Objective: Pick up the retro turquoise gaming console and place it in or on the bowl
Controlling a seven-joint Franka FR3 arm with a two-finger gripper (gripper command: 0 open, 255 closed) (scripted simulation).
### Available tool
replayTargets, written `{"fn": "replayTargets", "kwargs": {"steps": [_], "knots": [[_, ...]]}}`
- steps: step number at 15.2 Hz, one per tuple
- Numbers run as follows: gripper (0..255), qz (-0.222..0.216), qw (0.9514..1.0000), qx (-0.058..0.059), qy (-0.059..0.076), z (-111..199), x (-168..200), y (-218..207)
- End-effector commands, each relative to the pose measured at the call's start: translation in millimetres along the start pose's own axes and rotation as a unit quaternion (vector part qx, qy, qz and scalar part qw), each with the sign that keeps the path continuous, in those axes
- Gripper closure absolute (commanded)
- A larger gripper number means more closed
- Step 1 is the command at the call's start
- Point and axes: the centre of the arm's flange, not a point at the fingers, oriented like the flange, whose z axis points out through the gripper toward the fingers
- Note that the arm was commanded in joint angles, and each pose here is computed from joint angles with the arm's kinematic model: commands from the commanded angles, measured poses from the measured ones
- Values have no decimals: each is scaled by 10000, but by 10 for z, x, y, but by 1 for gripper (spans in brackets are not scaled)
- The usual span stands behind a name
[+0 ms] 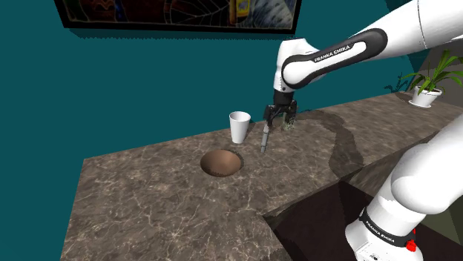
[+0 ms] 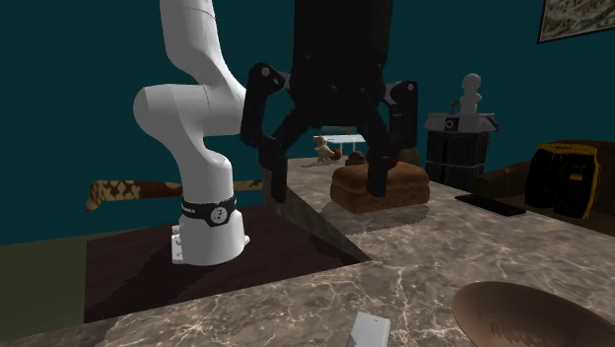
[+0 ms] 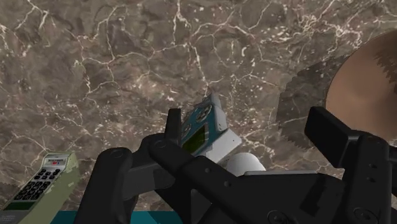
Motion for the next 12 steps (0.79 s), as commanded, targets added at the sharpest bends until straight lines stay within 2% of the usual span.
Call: {"fn": "replayTargets", "kwargs": {"steps": [1, 5, 12], "knots": [[0, 188, 9998, -8, -1, 199, 200, -47], [0, 549, 9985, -27, -15, 580, 568, -91], [0, 583, 9983, -29, -16, 933, 601, -91]]}}
